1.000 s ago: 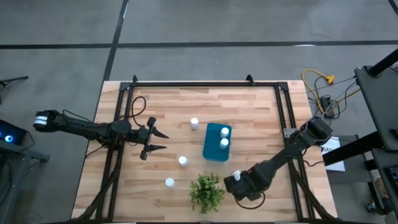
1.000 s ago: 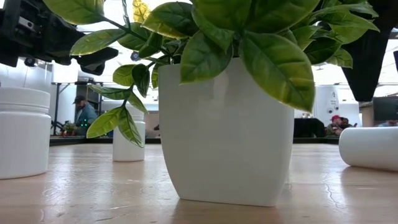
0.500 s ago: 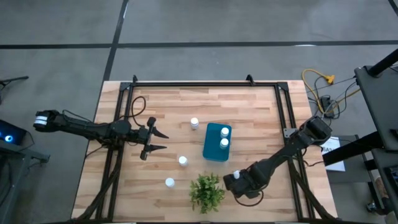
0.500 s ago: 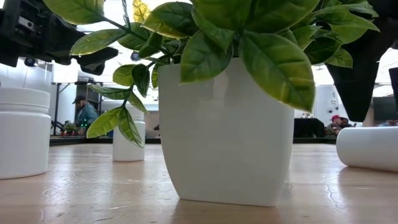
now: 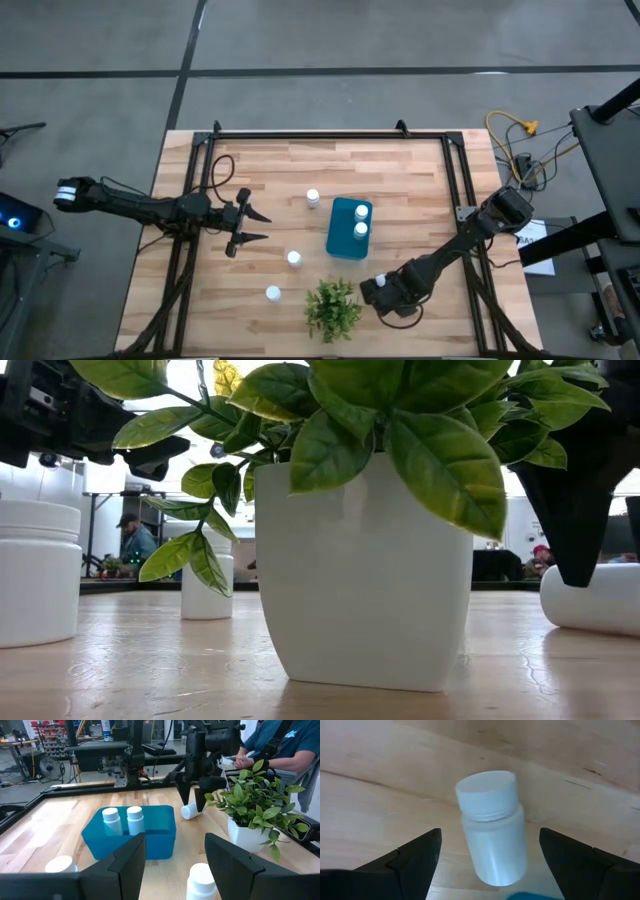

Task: Pick and place pill bottles into a basket
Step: Put the white pill bottle into the blue bin

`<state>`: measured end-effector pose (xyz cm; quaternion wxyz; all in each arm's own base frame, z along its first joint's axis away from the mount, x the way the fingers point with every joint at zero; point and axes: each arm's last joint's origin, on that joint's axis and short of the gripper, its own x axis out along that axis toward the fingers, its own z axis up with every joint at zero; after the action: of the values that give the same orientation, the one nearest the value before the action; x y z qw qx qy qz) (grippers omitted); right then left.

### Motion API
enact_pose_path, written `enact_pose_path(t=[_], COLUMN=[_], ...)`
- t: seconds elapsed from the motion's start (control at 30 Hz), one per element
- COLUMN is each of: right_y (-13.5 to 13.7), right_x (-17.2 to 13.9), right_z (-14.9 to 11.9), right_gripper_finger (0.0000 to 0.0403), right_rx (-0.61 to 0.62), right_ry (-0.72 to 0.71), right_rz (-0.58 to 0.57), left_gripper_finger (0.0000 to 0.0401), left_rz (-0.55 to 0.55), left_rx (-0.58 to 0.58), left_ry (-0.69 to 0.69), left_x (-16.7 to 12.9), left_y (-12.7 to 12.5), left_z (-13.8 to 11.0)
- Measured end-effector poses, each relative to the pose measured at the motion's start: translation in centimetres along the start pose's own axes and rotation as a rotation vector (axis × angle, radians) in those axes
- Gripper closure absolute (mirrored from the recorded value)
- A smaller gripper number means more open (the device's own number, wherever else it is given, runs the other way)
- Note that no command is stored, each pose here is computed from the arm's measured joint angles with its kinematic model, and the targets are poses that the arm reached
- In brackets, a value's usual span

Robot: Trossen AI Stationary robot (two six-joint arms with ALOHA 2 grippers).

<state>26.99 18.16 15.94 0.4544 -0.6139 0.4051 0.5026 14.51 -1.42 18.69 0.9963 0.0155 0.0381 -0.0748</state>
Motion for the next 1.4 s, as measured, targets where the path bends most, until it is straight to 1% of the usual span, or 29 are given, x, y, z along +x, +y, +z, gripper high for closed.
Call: enact_pose_path(t=[0.13, 0.7, 0.93, 1.4], right_y=[0.2, -0.1, 0.3, 0.1], right_x=[0.2, 0.3, 0.6, 1.1], right_z=[0.0, 0.0, 0.0, -1.5], right_gripper_finger=[0.0076, 0.0076, 0.0076, 0.0076], right_rx=[-0.040, -0.048, -0.049, -0.066], right_ry=[0.004, -0.017, -0.027, -0.016], right_rz=[0.004, -0.023, -0.005, 0.003], left_gripper_finger=[0.0214, 0.0214, 0.0214, 0.0214], left_rz=[0.000, 0.000, 0.000, 0.000], left_rx=[0.000, 0.000, 0.000, 0.000], left_ry=[-0.001, -0.001, -0.002, -0.002], left_x=[0.0, 0.0, 0.0, 0.0], left_y=[0.0, 0.0, 0.0, 0.0], left_z=[0.0, 0.0, 0.0, 0.1])
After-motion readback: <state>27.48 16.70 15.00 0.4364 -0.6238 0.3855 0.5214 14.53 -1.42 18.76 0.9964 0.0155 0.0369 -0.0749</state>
